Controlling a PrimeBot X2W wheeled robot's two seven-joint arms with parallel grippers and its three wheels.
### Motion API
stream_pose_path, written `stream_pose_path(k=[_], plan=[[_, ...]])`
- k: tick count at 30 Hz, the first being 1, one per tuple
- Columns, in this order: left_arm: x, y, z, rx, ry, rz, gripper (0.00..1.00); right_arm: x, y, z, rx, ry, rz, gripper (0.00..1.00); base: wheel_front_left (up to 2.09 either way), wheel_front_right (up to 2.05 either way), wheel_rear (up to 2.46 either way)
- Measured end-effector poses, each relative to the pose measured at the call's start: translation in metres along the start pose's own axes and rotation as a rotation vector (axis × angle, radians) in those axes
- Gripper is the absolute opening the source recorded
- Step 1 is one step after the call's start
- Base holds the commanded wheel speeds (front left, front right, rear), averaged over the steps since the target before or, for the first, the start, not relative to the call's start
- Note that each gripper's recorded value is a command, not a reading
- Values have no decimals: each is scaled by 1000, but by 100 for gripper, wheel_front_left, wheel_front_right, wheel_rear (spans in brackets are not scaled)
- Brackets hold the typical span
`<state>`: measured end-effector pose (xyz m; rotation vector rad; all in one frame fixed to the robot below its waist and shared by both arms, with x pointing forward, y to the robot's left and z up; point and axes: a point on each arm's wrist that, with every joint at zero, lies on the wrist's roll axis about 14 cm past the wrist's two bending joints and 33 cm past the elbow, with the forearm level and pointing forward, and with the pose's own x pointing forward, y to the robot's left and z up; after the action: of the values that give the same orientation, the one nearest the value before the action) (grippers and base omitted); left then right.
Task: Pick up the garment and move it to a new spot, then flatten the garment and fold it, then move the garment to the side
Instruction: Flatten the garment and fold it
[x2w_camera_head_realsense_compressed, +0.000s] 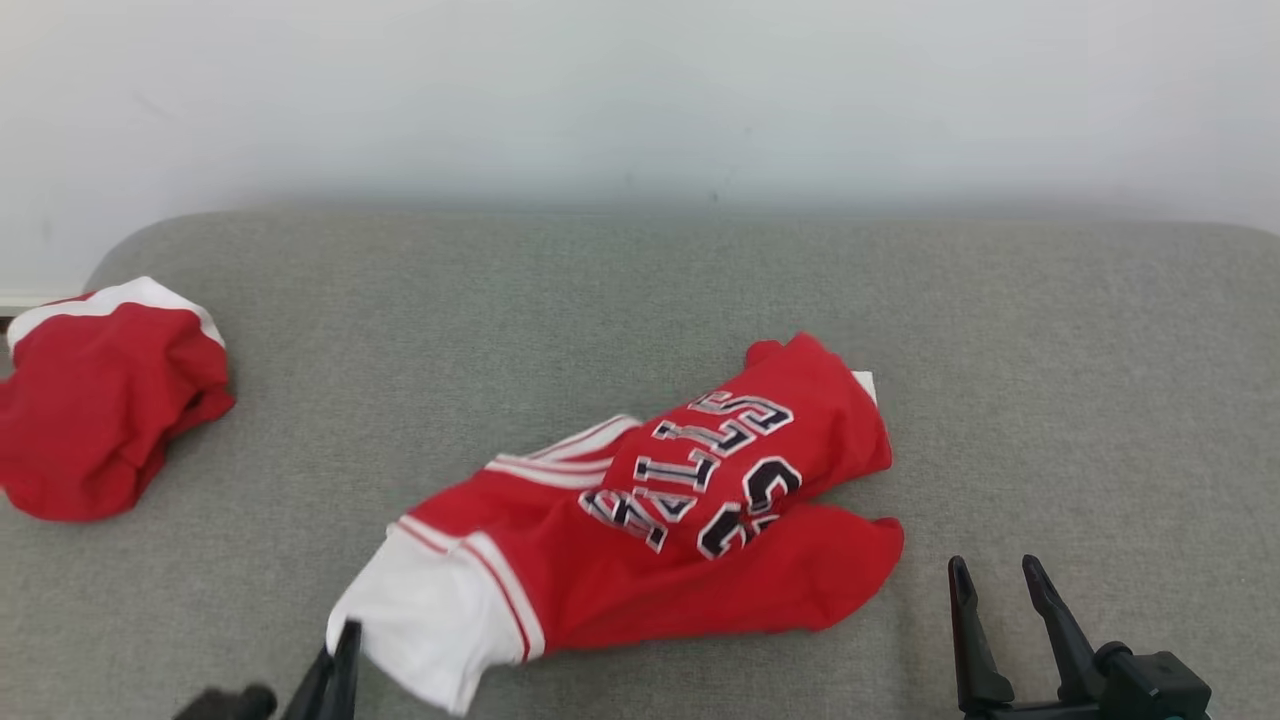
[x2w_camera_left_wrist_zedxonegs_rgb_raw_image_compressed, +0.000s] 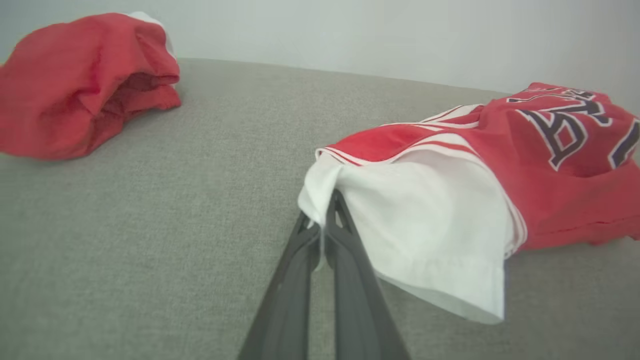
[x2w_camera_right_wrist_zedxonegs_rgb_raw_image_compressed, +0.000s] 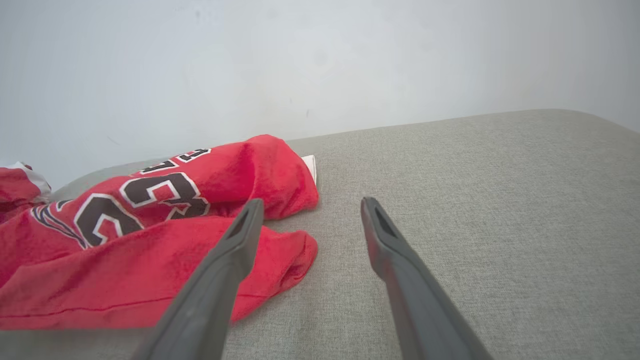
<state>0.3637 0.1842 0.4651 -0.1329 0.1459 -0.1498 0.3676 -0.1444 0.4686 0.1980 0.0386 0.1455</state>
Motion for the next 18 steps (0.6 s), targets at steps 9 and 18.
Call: stream_pose_path(k=[9,18], plan=[[-41,0,-54,-136,134,101,0,-1,-2,-1,-9,4,-2,100,0,0,0],[-25,-1,-28,-120,32,86,100,-2,-5,2,-13,-3,-10,100,0,0,0]])
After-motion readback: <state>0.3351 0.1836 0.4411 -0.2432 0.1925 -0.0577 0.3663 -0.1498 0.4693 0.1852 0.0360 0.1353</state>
